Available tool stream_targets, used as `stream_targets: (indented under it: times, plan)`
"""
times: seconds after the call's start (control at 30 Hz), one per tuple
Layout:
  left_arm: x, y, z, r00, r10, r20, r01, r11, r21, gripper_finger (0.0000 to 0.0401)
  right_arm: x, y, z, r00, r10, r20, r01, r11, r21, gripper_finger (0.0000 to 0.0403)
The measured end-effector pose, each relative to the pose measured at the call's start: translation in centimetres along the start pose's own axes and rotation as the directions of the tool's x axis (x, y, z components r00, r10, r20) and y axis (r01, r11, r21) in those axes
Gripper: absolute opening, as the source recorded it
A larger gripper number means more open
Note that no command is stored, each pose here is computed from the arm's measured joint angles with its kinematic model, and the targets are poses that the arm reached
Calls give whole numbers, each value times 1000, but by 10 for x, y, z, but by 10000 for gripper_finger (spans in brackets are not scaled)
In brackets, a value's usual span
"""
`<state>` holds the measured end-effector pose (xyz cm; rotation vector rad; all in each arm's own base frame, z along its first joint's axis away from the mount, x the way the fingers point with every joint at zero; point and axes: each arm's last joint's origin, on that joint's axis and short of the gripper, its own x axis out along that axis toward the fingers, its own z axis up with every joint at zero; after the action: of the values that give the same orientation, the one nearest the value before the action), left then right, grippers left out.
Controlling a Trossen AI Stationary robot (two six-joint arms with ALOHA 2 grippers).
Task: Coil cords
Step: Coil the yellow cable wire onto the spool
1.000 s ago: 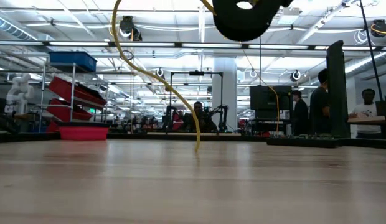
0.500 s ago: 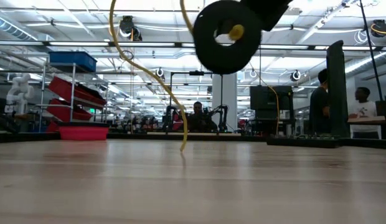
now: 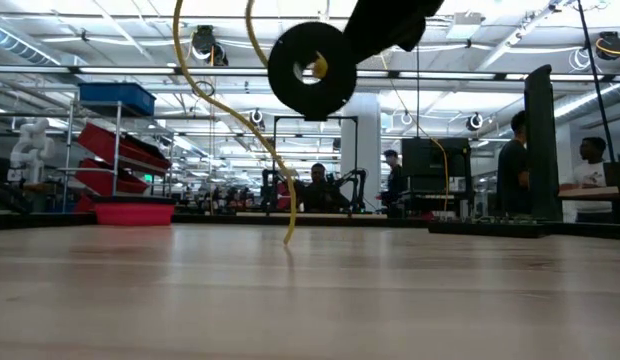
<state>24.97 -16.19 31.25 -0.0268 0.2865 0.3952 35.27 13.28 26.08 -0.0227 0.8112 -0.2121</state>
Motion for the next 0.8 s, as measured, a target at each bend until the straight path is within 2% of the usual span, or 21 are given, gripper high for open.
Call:
stream_targets:
  times: [0.3,0.53,0.63,0.8]
  plan:
    - [0,4,0,991,129,46,-131,991,39,1,-2,7,14,988,35,149,-34,999,-9,0]
    - [2,7,7,973,207,106,-213,976,52,1,5,10,12,989,32,143,-31,999,-11,0]
    - [5,5,17,968,203,147,-211,977,40,1,9,11,11,990,29,135,-28,1000,-13,0]
    - [7,4,24,976,145,162,-143,989,-18,1,13,10,11,991,20,130,-21,1000,6,0]
